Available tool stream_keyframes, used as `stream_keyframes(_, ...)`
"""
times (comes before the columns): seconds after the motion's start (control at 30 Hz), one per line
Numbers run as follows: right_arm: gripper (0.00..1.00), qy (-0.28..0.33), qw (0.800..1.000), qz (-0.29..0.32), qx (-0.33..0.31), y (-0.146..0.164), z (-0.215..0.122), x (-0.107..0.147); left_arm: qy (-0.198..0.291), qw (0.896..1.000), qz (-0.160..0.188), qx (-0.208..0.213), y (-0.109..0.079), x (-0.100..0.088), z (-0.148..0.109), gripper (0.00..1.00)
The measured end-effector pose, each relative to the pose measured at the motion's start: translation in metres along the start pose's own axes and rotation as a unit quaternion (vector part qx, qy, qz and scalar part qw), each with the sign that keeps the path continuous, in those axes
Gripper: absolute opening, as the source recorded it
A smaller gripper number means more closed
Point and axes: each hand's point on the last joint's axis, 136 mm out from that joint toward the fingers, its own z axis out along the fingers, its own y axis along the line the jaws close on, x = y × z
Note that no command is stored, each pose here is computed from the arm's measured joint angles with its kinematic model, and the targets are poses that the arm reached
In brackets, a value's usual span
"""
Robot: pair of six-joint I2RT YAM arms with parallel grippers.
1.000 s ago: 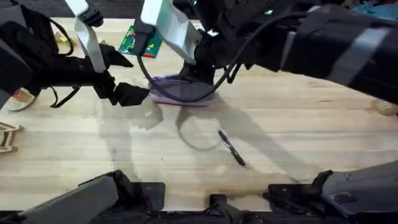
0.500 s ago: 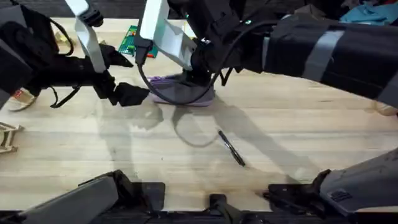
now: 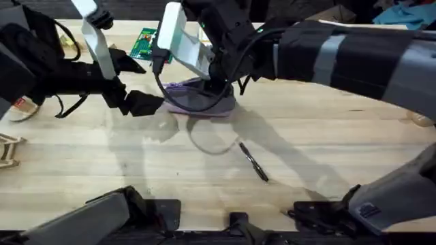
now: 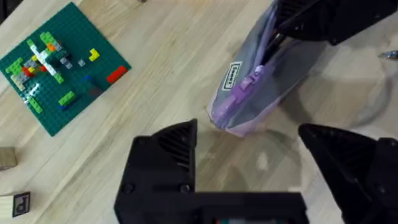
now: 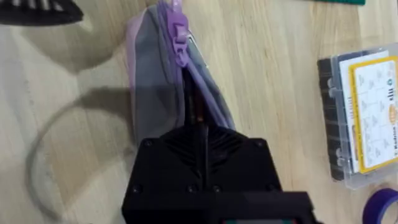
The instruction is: Unzip the bag, pick up the pens from the table one at a time and place them inside, then zip the bag closed.
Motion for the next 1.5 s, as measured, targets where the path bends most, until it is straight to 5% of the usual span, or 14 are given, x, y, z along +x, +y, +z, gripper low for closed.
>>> stream_keyframes(0.47, 0.064, 0.032, 0.999, 0.006, -0.019, 0.007, 0.032, 0.020, 0.000, 1.000, 0.000, 0.000, 0.000, 0.000, 0.000, 0.993)
stream_keyframes(0.67, 0.901, 0.037, 0.999, 0.005, -0.016, 0.006, 0.031, 0.023, 0.000, 1.000, 0.000, 0.000, 0.000, 0.000, 0.000, 0.993)
stream_keyframes(0.7, 0.972, 0.037, 0.999, 0.004, -0.013, 0.004, 0.031, 0.023, 0.000, 1.000, 0.000, 0.000, 0.000, 0.000, 0.000, 0.993)
stream_keyframes(1.17, 0.998, 0.046, 0.999, 0.006, -0.019, 0.005, 0.027, 0.025, 0.000, 1.000, 0.000, 0.000, 0.000, 0.000, 0.000, 0.993)
stream_keyframes(1.5, 0.999, 0.033, 0.993, 0.112, 0.003, 0.008, -0.084, 0.015, 0.000, 1.000, 0.000, 0.000, 0.000, 0.000, 0.000, 0.994)
